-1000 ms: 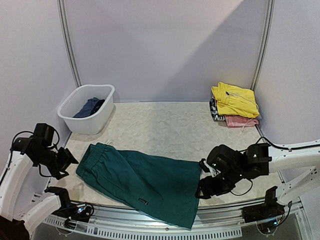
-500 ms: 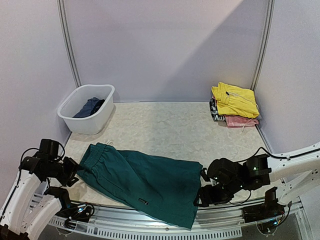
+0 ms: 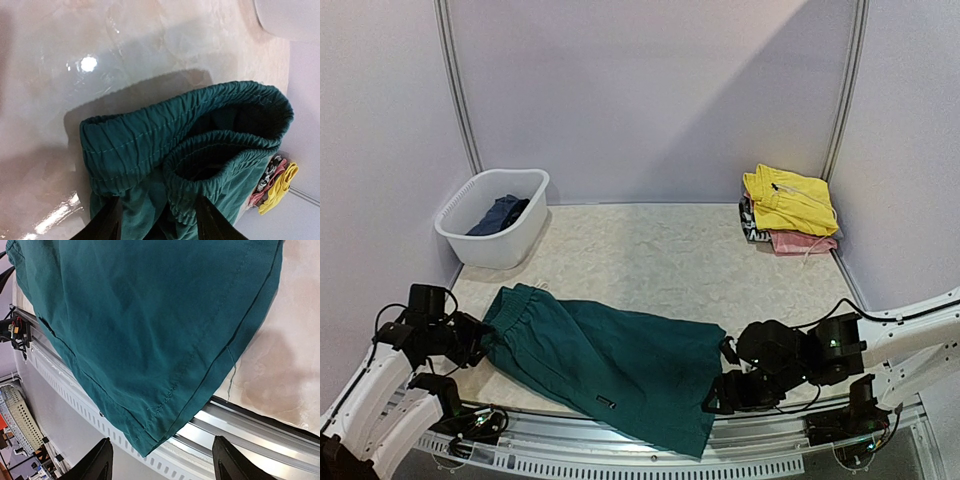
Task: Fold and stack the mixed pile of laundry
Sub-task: Pick up the rectangle-folded shorts from the center of the board.
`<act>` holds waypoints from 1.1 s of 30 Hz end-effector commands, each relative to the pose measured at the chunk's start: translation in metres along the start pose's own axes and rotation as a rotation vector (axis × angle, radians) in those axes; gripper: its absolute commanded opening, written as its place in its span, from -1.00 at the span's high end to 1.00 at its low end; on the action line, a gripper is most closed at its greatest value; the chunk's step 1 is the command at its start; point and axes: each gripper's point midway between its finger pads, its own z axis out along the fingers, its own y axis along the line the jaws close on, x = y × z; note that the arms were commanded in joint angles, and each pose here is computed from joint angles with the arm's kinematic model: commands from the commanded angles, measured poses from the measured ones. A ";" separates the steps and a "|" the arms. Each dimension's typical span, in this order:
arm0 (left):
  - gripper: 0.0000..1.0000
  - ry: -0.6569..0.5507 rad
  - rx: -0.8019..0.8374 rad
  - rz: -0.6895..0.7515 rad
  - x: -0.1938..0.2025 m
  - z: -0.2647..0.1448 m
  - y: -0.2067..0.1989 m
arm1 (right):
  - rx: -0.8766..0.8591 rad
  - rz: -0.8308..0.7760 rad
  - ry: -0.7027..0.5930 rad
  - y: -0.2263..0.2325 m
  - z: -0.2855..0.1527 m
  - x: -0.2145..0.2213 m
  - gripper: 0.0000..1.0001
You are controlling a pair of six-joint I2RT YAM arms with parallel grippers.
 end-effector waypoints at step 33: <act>0.79 -0.049 0.116 0.092 -0.017 0.017 -0.044 | -0.124 0.013 0.112 0.029 0.039 0.054 -0.12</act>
